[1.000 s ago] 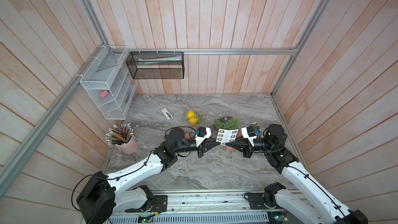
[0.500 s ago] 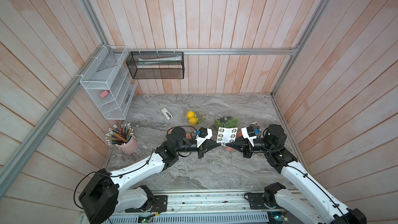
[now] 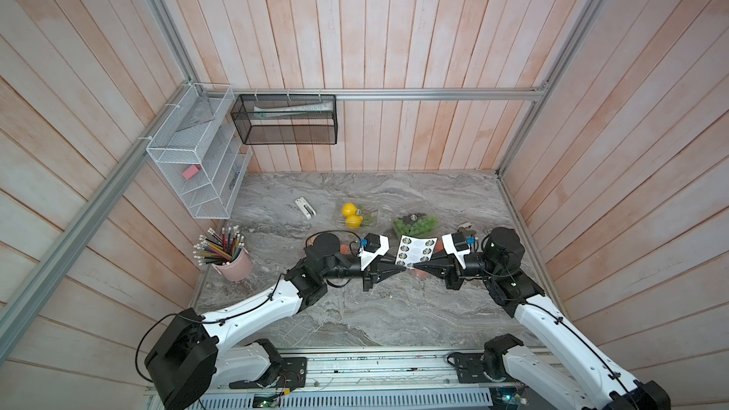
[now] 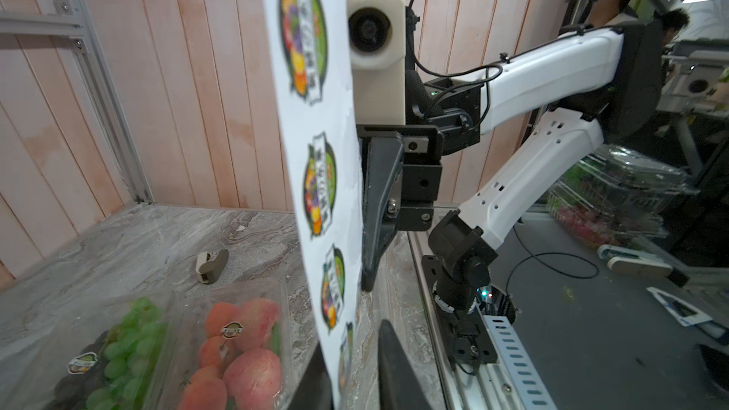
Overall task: Label fruit boxes
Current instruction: Adjust the label sticker.
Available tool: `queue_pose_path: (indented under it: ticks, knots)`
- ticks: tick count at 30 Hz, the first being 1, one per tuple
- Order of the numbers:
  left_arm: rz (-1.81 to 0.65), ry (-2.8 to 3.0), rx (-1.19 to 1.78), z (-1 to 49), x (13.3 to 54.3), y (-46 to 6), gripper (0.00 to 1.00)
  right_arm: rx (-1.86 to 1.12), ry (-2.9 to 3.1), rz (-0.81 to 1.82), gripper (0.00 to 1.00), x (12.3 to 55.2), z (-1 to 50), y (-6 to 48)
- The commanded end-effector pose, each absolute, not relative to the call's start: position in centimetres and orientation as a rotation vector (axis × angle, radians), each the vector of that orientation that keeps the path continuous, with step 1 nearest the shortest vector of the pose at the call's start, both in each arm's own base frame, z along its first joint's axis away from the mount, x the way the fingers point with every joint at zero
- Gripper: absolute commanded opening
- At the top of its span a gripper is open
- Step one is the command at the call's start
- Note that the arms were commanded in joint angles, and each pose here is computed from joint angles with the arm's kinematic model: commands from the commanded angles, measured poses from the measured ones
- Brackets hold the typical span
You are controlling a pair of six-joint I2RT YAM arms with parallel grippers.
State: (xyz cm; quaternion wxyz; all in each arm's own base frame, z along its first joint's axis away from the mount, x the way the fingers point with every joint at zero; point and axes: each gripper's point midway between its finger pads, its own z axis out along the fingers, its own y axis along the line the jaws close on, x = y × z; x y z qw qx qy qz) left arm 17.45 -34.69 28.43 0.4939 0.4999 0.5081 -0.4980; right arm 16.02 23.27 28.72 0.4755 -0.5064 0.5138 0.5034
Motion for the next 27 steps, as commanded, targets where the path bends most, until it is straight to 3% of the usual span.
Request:
queue_pose_path:
  ticks: [1, 7, 27]
  knots:
    - [-1.225, 1.201, 1.236, 29.1, 17.2, -34.9, 0.14, -1.254, 1.245, 1.24, 0.0, 15.8, 28.6, 23.2]
    - [-1.232, 1.198, 1.248, 29.1, 16.9, -34.9, 0.0, -1.262, 1.238, 1.247, 0.0, 15.7, 28.6, 23.2]
    - [-1.324, 1.156, 1.301, 29.3, 16.5, -35.5, 0.0, -1.318, 1.194, 1.333, 0.0, 14.5, 28.3, 22.9]
